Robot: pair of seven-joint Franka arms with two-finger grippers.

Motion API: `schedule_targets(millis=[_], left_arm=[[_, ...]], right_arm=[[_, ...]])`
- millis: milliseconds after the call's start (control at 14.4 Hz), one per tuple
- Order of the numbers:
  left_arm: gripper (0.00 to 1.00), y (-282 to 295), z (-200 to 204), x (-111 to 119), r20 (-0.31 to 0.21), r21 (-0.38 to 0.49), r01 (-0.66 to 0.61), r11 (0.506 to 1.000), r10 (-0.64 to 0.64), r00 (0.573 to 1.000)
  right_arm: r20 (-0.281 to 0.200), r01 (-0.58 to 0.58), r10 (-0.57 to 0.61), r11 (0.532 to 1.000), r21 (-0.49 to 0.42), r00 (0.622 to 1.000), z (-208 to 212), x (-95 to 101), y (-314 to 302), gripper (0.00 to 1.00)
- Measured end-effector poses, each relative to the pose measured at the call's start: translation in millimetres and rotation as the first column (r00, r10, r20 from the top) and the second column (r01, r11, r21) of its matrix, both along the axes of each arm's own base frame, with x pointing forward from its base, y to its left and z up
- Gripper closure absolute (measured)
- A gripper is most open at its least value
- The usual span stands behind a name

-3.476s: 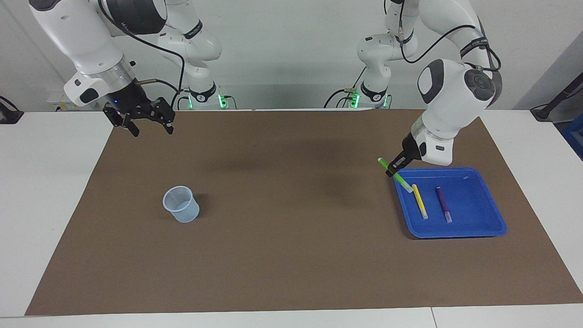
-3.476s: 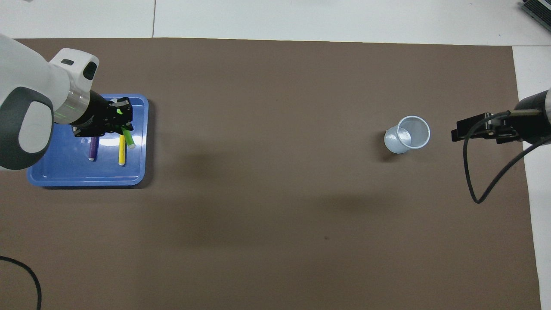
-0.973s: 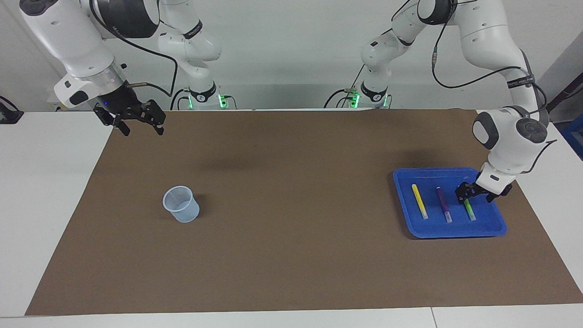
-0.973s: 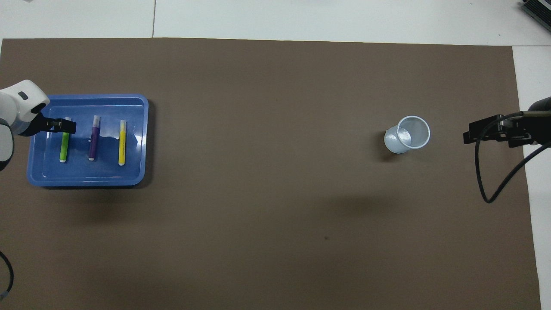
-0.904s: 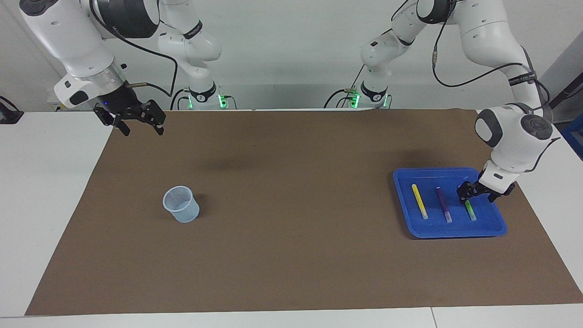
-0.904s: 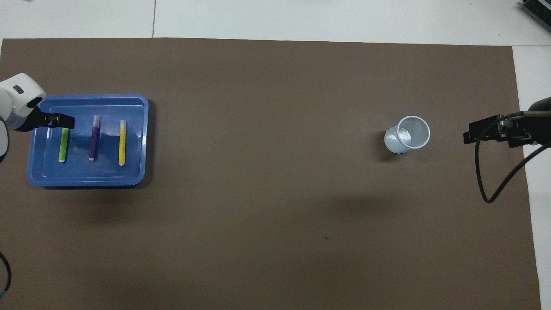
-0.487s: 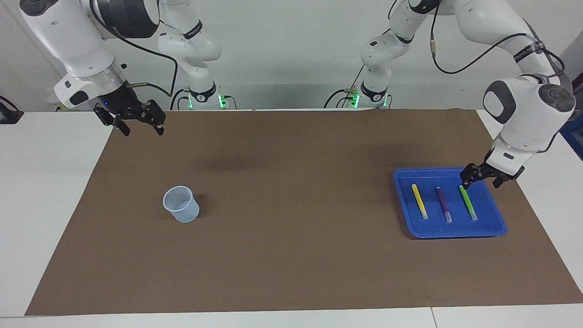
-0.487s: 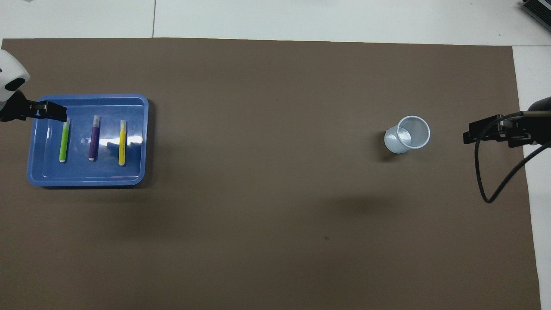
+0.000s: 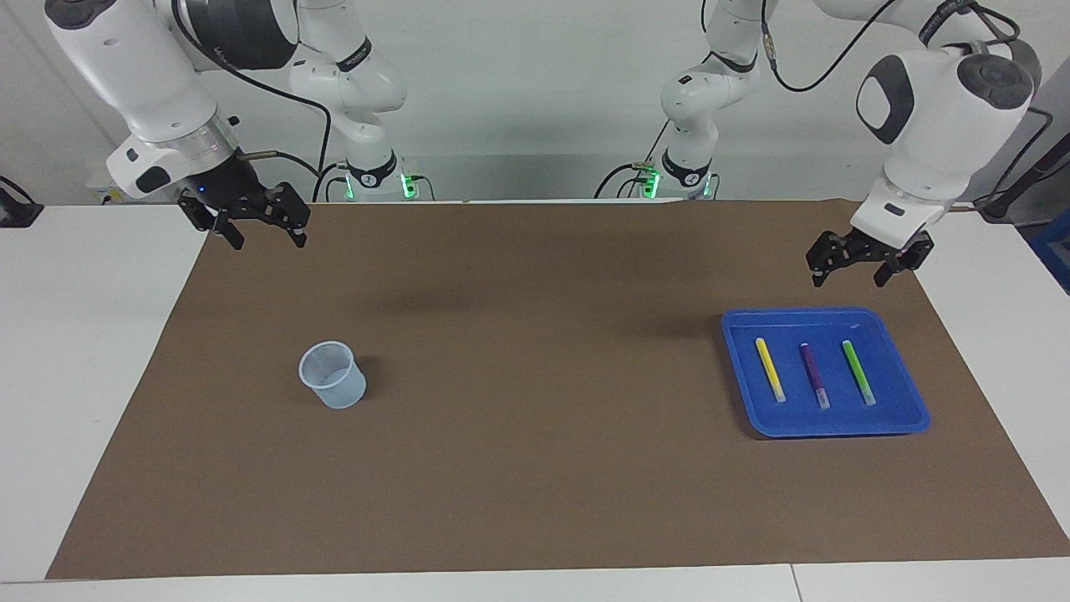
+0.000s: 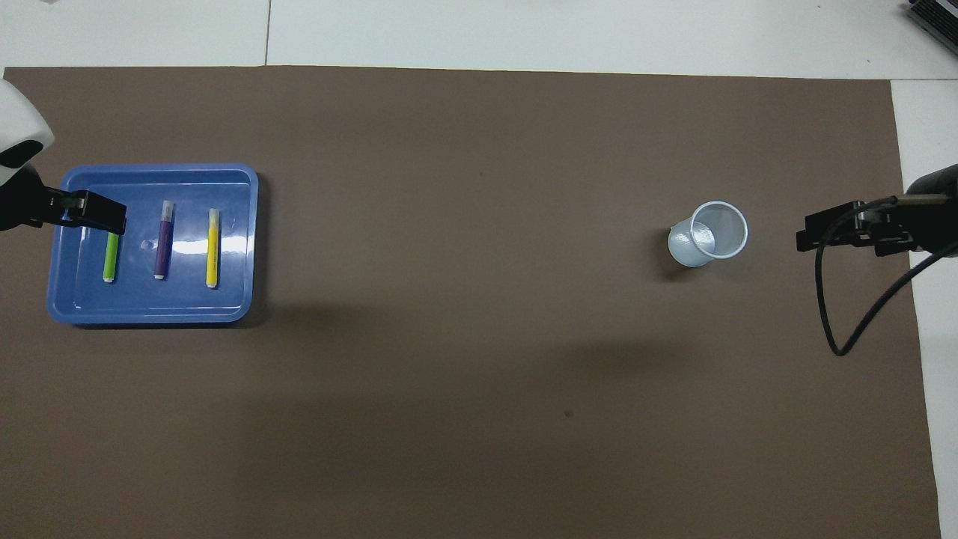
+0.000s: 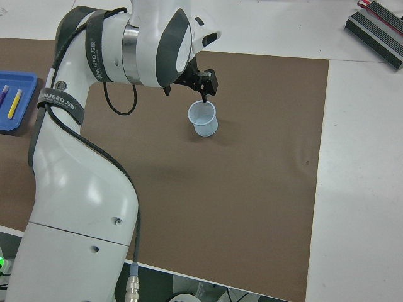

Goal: Right arm passes pens to left for tray arrangement
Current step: 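Open the left gripper and raise it off the green pen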

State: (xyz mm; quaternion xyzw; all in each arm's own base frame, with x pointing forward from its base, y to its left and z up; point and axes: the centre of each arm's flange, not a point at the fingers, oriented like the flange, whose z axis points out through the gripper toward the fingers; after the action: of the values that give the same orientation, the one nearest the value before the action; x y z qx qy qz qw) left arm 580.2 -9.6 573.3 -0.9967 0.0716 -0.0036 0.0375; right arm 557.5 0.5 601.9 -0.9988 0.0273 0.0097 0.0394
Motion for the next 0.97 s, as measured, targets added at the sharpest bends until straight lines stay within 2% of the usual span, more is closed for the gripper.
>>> schedule_targets(millis=[278, 556, 765, 973], left_arm=[[0.00, -53.9, 45.2, -21.8, -0.054, 0.008, 0.059, 0.998, -0.058, 0.997], [0.00, -67.3, 66.1, -27.9, -0.090, -0.040, 0.058, 0.998, -0.061, 0.994], [0.00, -66.6, 84.7, -29.4, -0.049, -0.072, 0.054, 0.996, -0.058, 0.997], [0.00, -66.3, 78.0, -24.5, -0.018, -0.077, 0.054, 0.996, -0.056, 0.998]], right_arm=[[0.001, -0.008, 0.008, 1.000, 0.000, 1.000, 0.8, -0.4, 4.7, 0.00], [0.002, -0.008, 0.008, 1.000, 0.000, 1.000, 0.9, -0.4, 4.3, 0.00], [0.002, -0.008, 0.008, 1.000, 0.000, 1.000, 0.9, -0.4, 4.4, 0.00], [0.002, -0.008, 0.008, 1.000, 0.000, 1.000, 0.9, -0.4, 4.3, 0.00]])
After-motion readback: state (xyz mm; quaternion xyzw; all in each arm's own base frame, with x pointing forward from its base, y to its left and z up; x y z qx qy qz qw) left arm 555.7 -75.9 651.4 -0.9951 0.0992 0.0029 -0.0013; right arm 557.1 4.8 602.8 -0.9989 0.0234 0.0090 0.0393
